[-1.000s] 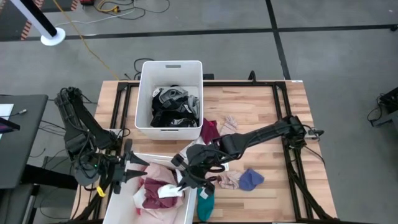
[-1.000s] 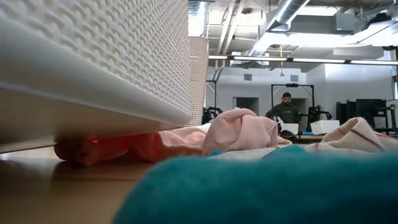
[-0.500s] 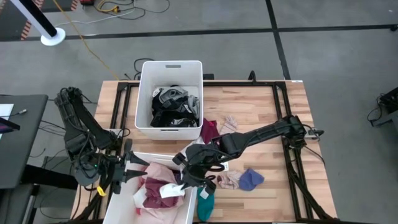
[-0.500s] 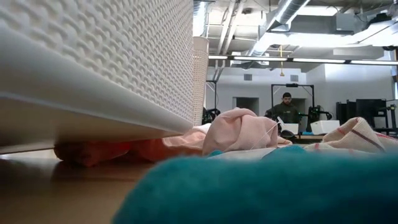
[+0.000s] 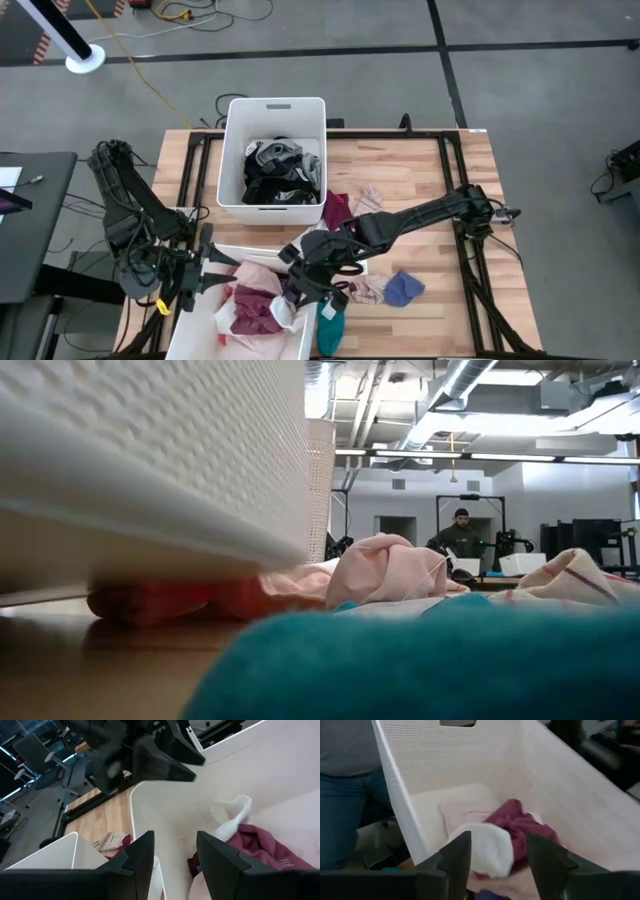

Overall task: Sort clothes
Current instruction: Put the light brown striped sock into the bottom white laundry bin

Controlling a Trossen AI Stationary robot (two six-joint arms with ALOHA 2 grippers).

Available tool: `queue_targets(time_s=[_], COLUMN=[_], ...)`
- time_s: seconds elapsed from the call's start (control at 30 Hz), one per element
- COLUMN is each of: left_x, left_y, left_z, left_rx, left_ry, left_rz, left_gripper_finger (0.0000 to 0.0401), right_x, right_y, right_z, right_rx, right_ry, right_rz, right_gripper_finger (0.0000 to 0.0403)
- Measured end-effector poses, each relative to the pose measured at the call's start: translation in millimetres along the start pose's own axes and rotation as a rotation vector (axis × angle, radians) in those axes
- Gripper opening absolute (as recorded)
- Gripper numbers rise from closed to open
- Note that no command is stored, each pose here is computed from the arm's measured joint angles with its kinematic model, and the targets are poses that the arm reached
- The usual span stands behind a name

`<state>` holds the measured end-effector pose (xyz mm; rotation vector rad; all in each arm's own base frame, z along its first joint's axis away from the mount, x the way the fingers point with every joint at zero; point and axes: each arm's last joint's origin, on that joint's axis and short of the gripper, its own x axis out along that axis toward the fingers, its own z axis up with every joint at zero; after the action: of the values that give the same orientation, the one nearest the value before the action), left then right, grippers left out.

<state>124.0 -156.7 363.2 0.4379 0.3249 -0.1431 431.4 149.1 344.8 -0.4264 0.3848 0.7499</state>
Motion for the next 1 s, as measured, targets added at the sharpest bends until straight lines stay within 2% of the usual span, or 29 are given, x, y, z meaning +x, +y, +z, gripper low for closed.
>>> queue_targets(time_s=[0.2,0.4,0.57,0.8,1.0], left_x=[0.1,0.1,0.1,0.1,3.2], left_y=[-0.1,-0.1,-0.1,-0.1,3.2], left_z=[0.0,-0.1,-0.1,0.0,-0.2], left_rx=[0.0,-0.016,-0.025,-0.035,-0.063], left_ry=[0.0,0.001,0.001,0.0,0.008], left_rz=[0.0,0.0,0.0,0.0,0.019], left_gripper_finger=[0.0141,0.0141,0.0141,0.0141,0.0141], right_x=[-26.7,-52.9,-64.3,-68.6,-67.6], right_y=[5.3,19.3,31.6,56.6,79.1], right_z=[23.9,37.5,37.9,29.0,24.8], right_rx=[-0.056,-0.05,0.073,0.319,0.462], right_ry=[-0.081,-0.059,0.009,0.197,0.341], right_rz=[-0.037,-0.035,0.012,0.1,0.116], right_gripper_finger=[0.0218,0.0215,0.0215,0.0214,0.0214])
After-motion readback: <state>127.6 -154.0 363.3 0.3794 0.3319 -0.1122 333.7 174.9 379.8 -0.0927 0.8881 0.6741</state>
